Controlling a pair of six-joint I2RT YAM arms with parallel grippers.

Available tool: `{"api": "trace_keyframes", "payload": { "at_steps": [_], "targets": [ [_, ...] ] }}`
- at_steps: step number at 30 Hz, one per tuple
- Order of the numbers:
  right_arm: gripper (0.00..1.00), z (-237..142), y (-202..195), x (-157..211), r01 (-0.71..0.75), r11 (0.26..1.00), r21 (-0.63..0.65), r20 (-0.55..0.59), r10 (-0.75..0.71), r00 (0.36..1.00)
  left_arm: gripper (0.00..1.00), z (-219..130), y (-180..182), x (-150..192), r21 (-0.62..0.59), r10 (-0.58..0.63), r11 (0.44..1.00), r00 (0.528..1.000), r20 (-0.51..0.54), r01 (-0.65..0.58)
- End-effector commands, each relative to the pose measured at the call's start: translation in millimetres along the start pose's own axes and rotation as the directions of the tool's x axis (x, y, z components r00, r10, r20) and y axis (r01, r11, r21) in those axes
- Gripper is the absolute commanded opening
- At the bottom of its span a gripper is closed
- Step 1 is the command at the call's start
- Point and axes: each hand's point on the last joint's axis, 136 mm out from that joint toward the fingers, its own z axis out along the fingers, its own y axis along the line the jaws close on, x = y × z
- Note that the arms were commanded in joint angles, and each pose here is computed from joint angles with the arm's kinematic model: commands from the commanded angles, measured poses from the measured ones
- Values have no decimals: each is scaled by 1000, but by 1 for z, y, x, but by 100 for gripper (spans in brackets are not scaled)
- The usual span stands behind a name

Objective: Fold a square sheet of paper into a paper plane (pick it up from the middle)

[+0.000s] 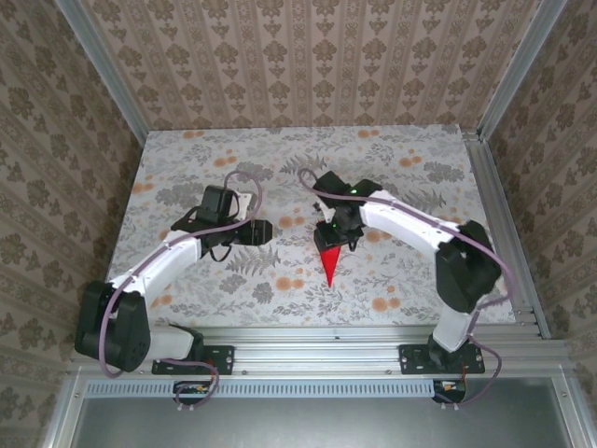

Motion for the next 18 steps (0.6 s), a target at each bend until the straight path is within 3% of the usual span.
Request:
{"api": "trace_keyframes", "payload": {
  "at_steps": [1,4,7,15,18],
  "targets": [
    [54,-21,-25,-2,16,1000,-17,120,-14,993,76,-15,37,-14,-217,94,973,994,52,-80],
    [58,-37,-46,-17,-18,996,-83,303,43,952,82,-23,64,-25,-321,103,945,987,126,-58],
    [67,-54,-74,-25,-42,998,-48,450,59,891,92,-35,91,-33,-448,142,893,974,179,-47],
    [100,-82,-161,-25,-216,964,158,661,59,748,98,-55,164,-29,-616,131,786,962,238,45],
    [100,-82,-192,-18,-287,936,205,710,60,701,100,-52,180,-28,-619,130,782,954,272,70]
  ]
}}
